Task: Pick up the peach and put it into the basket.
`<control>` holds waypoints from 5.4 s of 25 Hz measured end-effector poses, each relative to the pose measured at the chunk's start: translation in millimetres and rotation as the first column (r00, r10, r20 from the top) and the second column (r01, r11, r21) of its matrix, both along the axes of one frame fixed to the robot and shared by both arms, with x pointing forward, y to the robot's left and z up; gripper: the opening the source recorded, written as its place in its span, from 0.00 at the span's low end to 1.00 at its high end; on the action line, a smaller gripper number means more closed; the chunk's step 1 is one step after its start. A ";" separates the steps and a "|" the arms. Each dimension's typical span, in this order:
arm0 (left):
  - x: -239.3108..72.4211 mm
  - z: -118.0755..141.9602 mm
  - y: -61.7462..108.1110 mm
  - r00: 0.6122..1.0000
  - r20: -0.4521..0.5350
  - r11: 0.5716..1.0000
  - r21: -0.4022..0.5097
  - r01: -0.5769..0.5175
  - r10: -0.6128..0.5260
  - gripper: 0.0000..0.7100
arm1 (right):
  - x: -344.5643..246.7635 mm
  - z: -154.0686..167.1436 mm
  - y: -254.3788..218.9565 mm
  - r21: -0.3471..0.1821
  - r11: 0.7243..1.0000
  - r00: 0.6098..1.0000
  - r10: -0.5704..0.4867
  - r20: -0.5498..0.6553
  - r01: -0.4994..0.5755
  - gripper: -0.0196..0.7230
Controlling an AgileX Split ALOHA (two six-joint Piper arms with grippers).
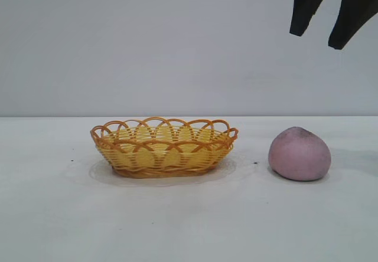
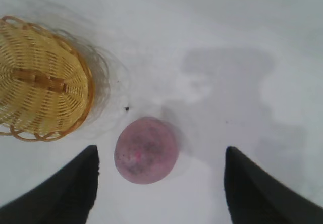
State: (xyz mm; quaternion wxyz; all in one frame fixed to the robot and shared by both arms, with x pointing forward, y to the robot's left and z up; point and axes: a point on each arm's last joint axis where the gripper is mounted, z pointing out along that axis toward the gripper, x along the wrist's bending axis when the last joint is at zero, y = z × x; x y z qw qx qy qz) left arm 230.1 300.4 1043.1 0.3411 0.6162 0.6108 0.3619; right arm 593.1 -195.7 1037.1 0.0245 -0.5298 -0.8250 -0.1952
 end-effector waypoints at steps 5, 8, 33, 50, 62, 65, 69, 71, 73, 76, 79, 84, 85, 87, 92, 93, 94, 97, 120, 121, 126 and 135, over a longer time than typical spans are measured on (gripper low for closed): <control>0.0 0.0 0.2 1.000 0.000 1.000 0.000 0.023 -0.023 0.59 | -1.3 0.3 -0.5 -0.006 1.000 1.000 0.006 -0.009 -0.006 0.62; 0.0 0.0 0.2 1.000 0.000 1.000 0.000 0.023 -0.023 0.59 | -2.7 0.0 -0.7 -0.009 1.000 1.000 0.011 -0.023 -0.011 0.62; 0.0 0.0 0.2 1.000 0.000 1.000 0.000 0.023 -0.023 0.59 | -21.8 -39.0 60.0 -0.156 0.949 0.956 0.251 -0.153 -0.274 0.62; 0.0 0.0 0.2 1.000 0.000 1.000 0.000 0.023 -0.023 0.59 | -4.3 -109.3 63.7 -0.210 0.931 0.932 0.238 -0.274 -0.300 0.12; 0.0 0.0 0.2 1.000 0.000 1.000 0.000 0.023 -0.023 0.59 | 12.8 -47.1 71.1 -0.195 0.937 0.954 0.265 -0.140 -0.289 0.03; 0.0 0.0 0.2 1.000 0.000 1.000 0.000 0.023 -0.023 0.59 | 14.2 -23.5 77.0 -0.134 0.954 0.962 0.260 -0.084 -0.270 0.03; 0.0 0.0 0.2 1.000 0.000 1.000 0.000 0.023 -0.023 0.59 | 7.6 -9.7 99.5 -0.088 0.946 0.950 0.309 -0.045 -0.312 0.03; 0.0 0.0 0.2 1.000 0.000 1.000 0.000 0.023 -0.023 0.59 | -0.1 -9.4 119.3 -0.089 0.925 0.929 0.367 -0.038 -0.369 0.03; 0.0 0.0 0.2 1.000 0.000 1.000 0.000 0.023 -0.023 0.59 | -7.7 -13.6 140.3 -0.090 0.903 0.907 0.419 -0.040 -0.421 0.03; 0.0 0.0 0.2 1.000 0.000 1.000 0.000 0.023 -0.023 0.59 | -14.3 -28.7 168.5 -0.092 0.872 0.877 0.477 -0.060 -0.480 0.03; 0.0 0.0 0.2 1.000 0.000 1.000 0.000 0.023 -0.023 0.59 | -11.5 -47.2 183.2 -0.097 0.859 0.864 0.496 -0.084 -0.503 0.03; 0.0 0.0 0.2 1.000 0.000 1.000 0.000 0.023 -0.023 0.59 | -2.2 -73.1 191.2 -0.112 0.852 0.858 0.499 -0.119 -0.511 0.03; 0.0 0.0 0.2 1.000 0.000 1.000 0.000 0.023 -0.023 0.59 | -1.6 -75.6 191.4 -0.114 0.852 0.858 0.498 -0.122 -0.511 0.03; 0.0 0.0 0.2 1.000 0.000 1.000 0.000 0.023 -0.023 0.59 | -0.6 -80.3 192.2 -0.116 0.851 0.857 0.498 -0.131 -0.512 0.10; 0.0 0.0 0.2 1.000 0.000 1.000 0.000 0.023 -0.023 0.59 | 0.1 -81.1 191.9 -0.123 0.849 0.857 0.499 -0.130 -0.513 0.39; 0.0 0.0 0.2 1.000 0.000 1.000 0.000 0.023 -0.023 0.59 | 0.2 -81.1 191.7 -0.126 0.849 0.857 0.499 -0.130 -0.514 0.43; 0.0 0.0 0.2 1.000 0.000 1.000 0.000 0.023 -0.023 0.59 | 0.2 -81.1 191.7 -0.126 0.849 0.857 0.499 -0.130 -0.514 0.42; 0.0 0.0 0.2 1.000 0.000 1.000 0.000 0.023 -0.023 0.59 | 0.5 -81.2 191.3 -0.131 0.847 0.856 0.500 -0.129 -0.515 0.42; 0.0 0.0 0.2 1.000 0.000 1.000 0.000 0.023 -0.023 0.59 | 79.0 -51.1 39.3 -0.165 0.971 0.984 0.168 -0.058 -0.175 0.42; 0.0 0.0 0.2 1.000 0.000 1.000 0.000 0.023 -0.023 0.59 | 82.0 -51.1 30.0 -0.162 0.975 0.988 0.146 -0.058 -0.153 0.42; 0.0 0.0 0.2 1.000 0.000 1.000 0.001 0.024 -0.024 0.59 | 94.5 -51.1 -20.9 -0.160 0.986 0.998 0.029 -0.059 -0.038 0.42; 0.0 0.0 0.2 1.000 0.000 1.000 0.001 0.024 -0.024 0.59 | 99.5 -49.4 -48.7 -0.082 0.995 0.996 -0.060 -0.068 0.054 0.42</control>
